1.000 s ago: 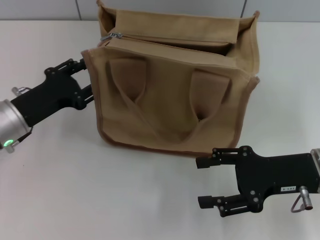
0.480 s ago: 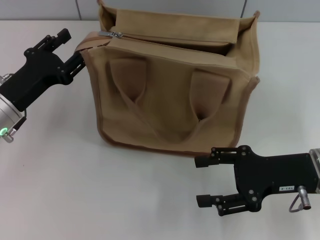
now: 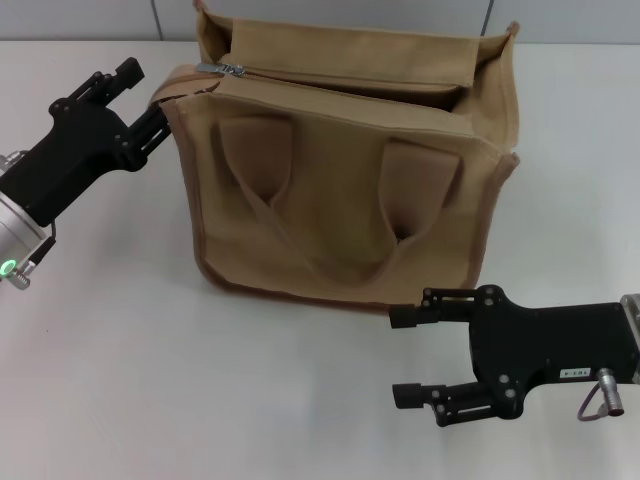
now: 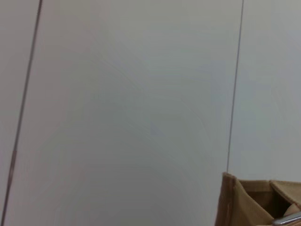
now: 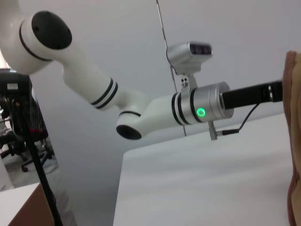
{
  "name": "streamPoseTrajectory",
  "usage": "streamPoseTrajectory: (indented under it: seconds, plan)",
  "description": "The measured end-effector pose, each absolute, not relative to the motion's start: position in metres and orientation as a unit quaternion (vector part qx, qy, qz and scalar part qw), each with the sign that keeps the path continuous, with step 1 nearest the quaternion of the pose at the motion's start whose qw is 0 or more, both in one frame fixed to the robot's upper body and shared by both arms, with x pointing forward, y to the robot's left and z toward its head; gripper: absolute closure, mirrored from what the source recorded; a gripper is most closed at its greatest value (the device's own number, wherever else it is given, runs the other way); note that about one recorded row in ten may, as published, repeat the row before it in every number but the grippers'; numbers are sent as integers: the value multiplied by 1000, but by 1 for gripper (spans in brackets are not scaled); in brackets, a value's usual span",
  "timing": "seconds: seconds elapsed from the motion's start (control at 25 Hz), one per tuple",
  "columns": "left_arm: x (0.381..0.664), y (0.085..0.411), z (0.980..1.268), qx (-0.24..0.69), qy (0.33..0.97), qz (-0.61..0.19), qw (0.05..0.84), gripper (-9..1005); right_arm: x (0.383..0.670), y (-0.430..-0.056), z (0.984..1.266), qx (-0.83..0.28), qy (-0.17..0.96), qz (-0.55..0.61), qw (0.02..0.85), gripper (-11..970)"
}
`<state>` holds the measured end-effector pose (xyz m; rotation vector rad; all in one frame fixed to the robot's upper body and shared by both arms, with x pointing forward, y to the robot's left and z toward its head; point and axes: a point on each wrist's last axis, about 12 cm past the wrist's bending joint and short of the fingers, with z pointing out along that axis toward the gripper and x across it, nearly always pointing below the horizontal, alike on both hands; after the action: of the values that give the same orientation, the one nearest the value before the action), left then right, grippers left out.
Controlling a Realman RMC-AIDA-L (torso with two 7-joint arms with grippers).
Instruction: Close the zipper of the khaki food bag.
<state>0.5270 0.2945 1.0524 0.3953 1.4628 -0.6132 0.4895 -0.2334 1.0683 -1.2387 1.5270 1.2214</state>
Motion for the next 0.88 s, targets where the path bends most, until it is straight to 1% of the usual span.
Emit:
streamPoseTrajectory:
  seconds: [0.24, 0.28, 0.4, 0.6, 0.72, 0.88]
  plan:
    - [523, 297, 1051, 163, 652, -273, 688, 530, 490, -234, 1070, -486, 602, 484, 409, 174]
    - [521, 298, 1050, 149, 650, -274, 693, 533, 491, -234, 1070, -486, 602, 484, 409, 175]
    - [520, 298, 1049, 151, 650, -272, 693, 545, 491, -233, 1071, -488, 601, 483, 409, 175]
    - [520, 296, 1051, 155, 644, -277, 696, 725, 491, -233, 1072, -488, 597, 487, 410, 175]
    - [520, 295, 1053, 157, 637, -284, 699, 815, 487, -233, 1077, -486, 581, 504, 415, 175]
    - [519, 292, 1056, 158, 627, -296, 703, 934, 484, -243, 1098, -472, 540, 539, 441, 175]
